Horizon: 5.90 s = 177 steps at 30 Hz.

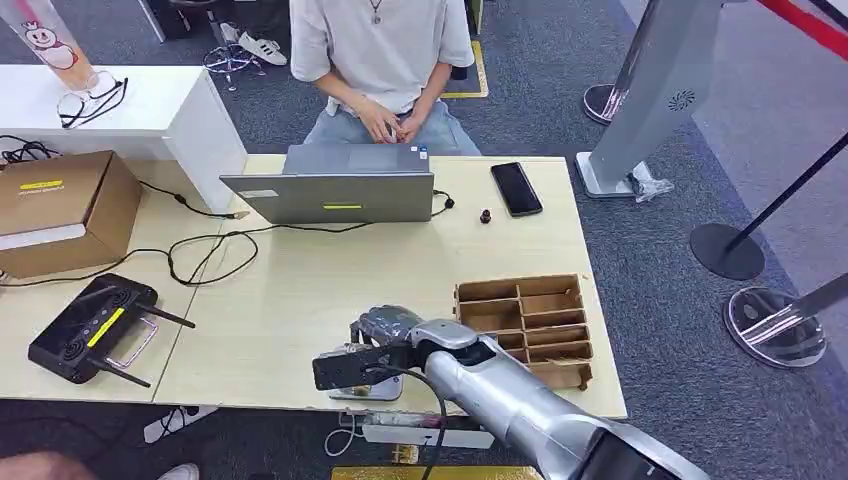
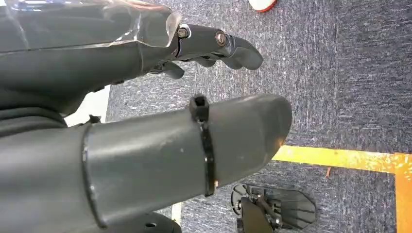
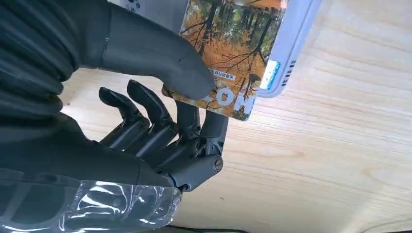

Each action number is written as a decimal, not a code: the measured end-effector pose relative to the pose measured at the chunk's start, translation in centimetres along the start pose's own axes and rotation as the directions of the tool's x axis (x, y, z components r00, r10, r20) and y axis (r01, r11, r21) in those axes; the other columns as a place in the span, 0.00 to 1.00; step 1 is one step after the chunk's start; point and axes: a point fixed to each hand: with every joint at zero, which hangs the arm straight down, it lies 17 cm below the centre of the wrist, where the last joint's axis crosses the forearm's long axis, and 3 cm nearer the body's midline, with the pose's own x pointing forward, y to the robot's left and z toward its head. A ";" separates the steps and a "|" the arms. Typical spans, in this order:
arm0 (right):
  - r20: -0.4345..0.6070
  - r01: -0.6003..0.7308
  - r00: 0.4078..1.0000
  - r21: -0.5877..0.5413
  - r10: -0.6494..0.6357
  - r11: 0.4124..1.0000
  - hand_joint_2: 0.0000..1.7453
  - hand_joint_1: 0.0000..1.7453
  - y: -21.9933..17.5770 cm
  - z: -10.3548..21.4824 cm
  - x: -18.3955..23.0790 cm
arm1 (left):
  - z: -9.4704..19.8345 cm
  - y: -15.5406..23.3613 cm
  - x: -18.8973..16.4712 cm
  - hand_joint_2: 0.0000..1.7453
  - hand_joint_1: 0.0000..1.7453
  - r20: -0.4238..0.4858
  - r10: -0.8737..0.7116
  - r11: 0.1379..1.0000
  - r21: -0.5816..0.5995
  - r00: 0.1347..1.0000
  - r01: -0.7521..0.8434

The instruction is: Pass the card to the sensor for recognition and then transmit it.

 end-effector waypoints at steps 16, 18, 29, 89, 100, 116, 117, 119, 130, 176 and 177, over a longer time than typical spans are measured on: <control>-0.045 -0.001 0.999 0.007 0.002 1.000 1.00 1.00 0.1 0.0 -1.5 | 0.0 0.0 0.1 0.00 0.00 0.004 -0.008 1.000 -0.001 1.000 0.008; -0.049 -0.001 0.999 0.009 0.001 1.000 1.00 1.00 0.1 0.0 -1.7 | 0.0 -0.1 0.1 0.00 0.00 0.004 -0.008 1.000 -0.001 1.000 0.008; -0.063 0.001 0.998 0.015 -0.001 1.000 1.00 1.00 0.3 0.0 -2.2 | 0.0 -0.1 0.2 0.00 0.00 0.005 -0.007 1.000 -0.001 1.000 0.007; -0.050 0.002 0.999 -0.037 -0.004 0.999 1.00 1.00 -1.7 -0.1 -1.9 | 1.5 -2.0 -3.2 0.00 0.00 0.069 -0.013 1.000 -0.002 0.998 0.013; -0.022 -0.003 1.000 -0.057 0.002 0.998 1.00 1.00 -2.6 -0.3 -0.5 | 1.3 -1.9 -2.6 0.00 0.00 0.067 -0.004 1.000 -0.007 0.998 0.005; 0.003 -0.001 1.000 -0.084 0.002 0.996 1.00 1.00 -3.6 -0.3 0.7 | 1.2 -1.7 -2.7 0.00 0.00 0.068 -0.006 1.000 -0.004 0.998 0.006; 0.005 -0.001 1.000 -0.087 0.002 0.996 1.00 1.00 -3.7 -0.3 0.7 | 1.2 -1.7 -2.7 0.00 0.00 0.068 -0.006 1.000 -0.004 0.998 0.006; 0.008 0.000 1.000 -0.093 0.000 0.996 1.00 1.00 -3.9 -0.2 0.8 | 1.2 -1.6 -2.8 0.00 0.00 0.068 -0.006 1.000 -0.004 0.998 0.006; 0.034 0.019 0.999 -0.147 -0.014 0.989 1.00 1.00 -5.6 0.2 1.3 | 1.0 -1.3 -3.2 0.00 0.00 0.063 -0.010 1.000 -0.004 0.998 0.010; 0.252 0.086 0.951 -0.774 0.180 0.628 1.00 1.00 -22.0 11.1 9.2 | 0.5 -0.6 -3.7 0.00 0.00 0.053 -0.038 0.999 -0.035 0.998 0.040; 0.247 0.080 0.950 -0.786 0.193 0.613 1.00 1.00 -22.2 11.4 9.3 | 0.5 -0.6 -3.6 0.00 0.00 0.052 -0.038 0.999 -0.035 0.998 0.040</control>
